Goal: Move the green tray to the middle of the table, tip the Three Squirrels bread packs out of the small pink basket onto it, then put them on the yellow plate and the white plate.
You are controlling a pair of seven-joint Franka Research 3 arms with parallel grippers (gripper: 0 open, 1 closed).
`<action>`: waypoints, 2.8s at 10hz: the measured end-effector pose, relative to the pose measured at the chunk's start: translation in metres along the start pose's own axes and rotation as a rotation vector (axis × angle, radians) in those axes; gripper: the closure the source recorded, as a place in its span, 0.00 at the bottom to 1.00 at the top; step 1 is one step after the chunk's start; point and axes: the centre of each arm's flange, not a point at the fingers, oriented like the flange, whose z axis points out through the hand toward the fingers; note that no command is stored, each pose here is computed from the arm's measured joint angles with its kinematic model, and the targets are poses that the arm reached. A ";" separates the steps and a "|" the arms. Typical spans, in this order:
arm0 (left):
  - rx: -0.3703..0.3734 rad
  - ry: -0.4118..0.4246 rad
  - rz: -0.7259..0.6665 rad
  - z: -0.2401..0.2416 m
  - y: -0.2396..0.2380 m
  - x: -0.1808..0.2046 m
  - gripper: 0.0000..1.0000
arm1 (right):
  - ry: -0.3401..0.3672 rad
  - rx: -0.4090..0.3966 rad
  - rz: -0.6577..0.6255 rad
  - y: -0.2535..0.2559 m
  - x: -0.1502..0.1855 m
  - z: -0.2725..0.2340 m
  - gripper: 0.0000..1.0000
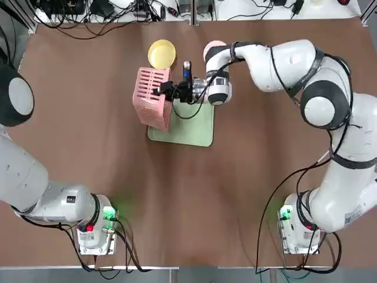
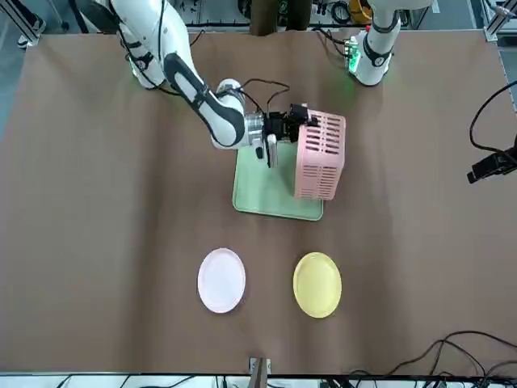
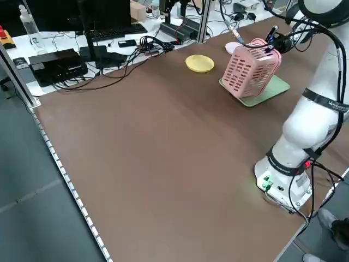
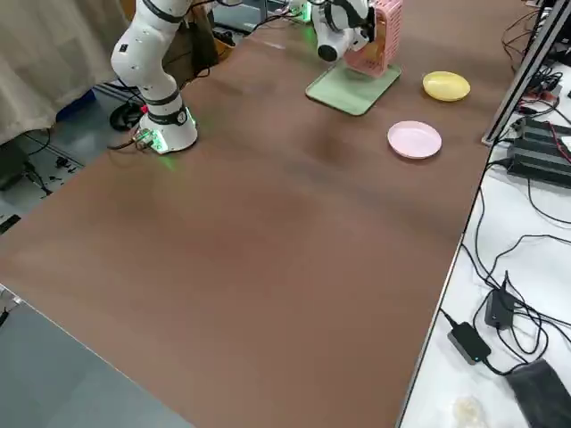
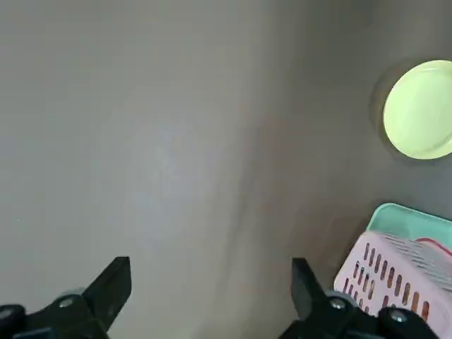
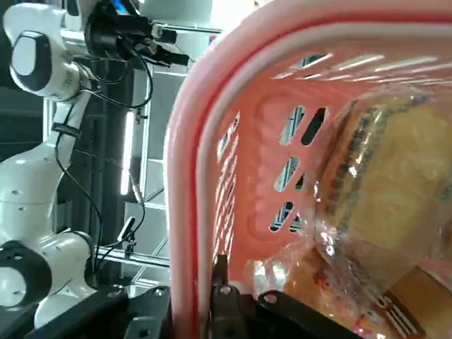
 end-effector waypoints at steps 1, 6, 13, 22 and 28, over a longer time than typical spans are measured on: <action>0.000 -0.001 0.001 0.000 0.000 0.000 0.00 | -0.005 0.022 -0.001 0.004 -0.001 -0.004 0.93; 0.002 -0.023 0.000 0.003 0.000 -0.002 0.00 | -0.009 0.100 0.003 0.018 -0.007 -0.025 0.93; 0.002 -0.031 0.000 0.004 0.000 -0.002 0.00 | -0.006 0.163 0.018 0.026 -0.014 -0.041 0.93; 0.000 -0.004 -0.018 -0.007 -0.011 0.000 0.00 | 0.033 0.275 -0.028 0.029 0.015 -0.065 0.93; 0.073 0.015 0.128 -0.007 0.069 -0.010 0.00 | 0.074 0.315 -0.050 0.015 0.033 -0.052 0.93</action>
